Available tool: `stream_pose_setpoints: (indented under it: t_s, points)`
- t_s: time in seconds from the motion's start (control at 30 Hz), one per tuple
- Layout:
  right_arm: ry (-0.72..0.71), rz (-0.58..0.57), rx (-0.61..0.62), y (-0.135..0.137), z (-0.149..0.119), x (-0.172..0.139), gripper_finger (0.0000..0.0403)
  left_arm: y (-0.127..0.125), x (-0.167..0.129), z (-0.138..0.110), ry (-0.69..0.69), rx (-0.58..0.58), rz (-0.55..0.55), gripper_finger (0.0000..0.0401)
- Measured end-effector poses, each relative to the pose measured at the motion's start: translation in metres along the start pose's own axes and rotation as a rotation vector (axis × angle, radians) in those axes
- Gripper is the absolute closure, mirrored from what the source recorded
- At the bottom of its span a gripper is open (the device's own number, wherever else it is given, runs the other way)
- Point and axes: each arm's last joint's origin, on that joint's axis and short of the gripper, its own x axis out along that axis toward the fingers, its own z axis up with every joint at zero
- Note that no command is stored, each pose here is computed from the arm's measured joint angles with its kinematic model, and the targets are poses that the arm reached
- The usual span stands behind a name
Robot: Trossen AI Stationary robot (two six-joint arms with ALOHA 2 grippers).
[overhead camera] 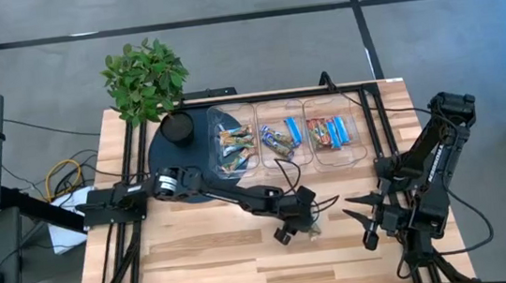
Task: Pick and place Granola Bars by type
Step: Put the yellow granola bar into the left transparent bin
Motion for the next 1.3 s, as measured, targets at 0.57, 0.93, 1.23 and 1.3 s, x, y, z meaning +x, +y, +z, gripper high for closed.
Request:
stream_pose_setpoints:
  t_s: [0.57,0.93,1.23,1.3]
  points:
    - [0.006,-0.010,0.026,0.000,0.000,0.003,0.0278,-0.073,-0.032,0.025,0.268,0.094,-0.002,0.0219]
    - [0.020,-0.033,0.026,-0.001,0.000,0.008,0.0278,-0.083,-0.040,0.032,0.280,0.168,0.017,0.0219]
    - [0.020,-0.033,0.026,-0.001,0.000,0.008,0.0278,-0.084,-0.045,0.035,0.282,0.184,0.029,0.0219]
    - [0.020,-0.033,0.026,-0.001,0.000,0.008,0.0278,-0.084,-0.050,0.038,0.276,0.182,0.032,0.0219]
